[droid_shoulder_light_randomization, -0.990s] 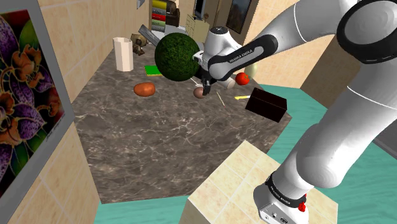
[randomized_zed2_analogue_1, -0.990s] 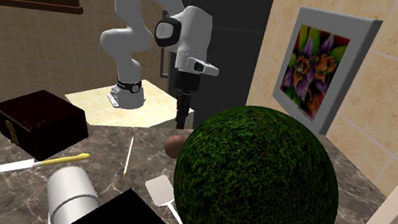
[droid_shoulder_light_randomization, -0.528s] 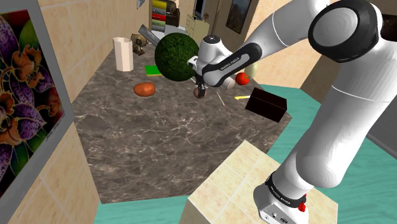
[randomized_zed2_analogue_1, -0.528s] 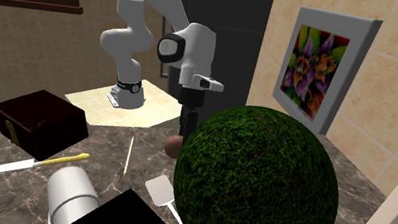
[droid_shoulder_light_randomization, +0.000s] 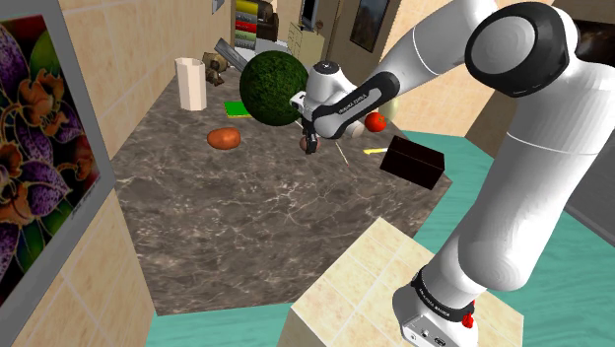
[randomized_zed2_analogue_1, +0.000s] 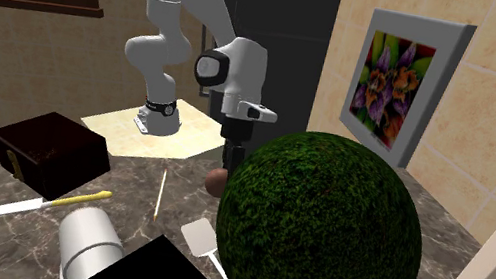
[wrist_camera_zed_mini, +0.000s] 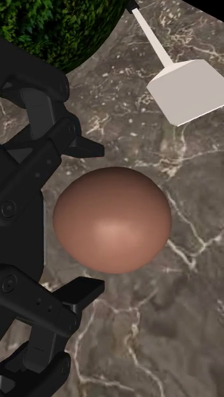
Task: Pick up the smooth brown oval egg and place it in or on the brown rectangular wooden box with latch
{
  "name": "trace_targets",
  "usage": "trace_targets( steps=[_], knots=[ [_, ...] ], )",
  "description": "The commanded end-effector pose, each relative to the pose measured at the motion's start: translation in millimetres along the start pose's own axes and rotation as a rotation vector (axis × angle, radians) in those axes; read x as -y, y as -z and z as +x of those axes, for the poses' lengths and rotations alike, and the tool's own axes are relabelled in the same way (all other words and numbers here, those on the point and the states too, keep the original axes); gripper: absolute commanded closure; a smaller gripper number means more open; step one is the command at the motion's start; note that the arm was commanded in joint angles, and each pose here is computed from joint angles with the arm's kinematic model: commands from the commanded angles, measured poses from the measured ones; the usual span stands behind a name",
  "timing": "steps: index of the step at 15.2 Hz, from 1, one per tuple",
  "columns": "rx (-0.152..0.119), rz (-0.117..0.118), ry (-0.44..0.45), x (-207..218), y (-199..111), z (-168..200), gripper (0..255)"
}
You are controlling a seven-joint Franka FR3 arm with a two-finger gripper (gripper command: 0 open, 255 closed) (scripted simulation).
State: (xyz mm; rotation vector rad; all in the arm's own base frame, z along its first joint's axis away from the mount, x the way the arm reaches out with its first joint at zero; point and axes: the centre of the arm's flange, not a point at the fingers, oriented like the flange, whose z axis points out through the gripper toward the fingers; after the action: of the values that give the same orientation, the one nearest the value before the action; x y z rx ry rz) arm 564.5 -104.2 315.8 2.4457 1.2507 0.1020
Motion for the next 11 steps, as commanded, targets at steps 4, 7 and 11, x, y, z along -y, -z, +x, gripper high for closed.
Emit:
trace_targets(
  steps=[4, 7, 11],
  knots=[
    [0.0, 0.0, 0.0, -0.1, -0.2, 0.0, 255],
    [0.0, 0.0, 0.0, 0.0, -0.1, -0.1, 255],
    [0.0, 0.0, 0.0, -0.1, -0.3, 0.0, 255]
  ],
)
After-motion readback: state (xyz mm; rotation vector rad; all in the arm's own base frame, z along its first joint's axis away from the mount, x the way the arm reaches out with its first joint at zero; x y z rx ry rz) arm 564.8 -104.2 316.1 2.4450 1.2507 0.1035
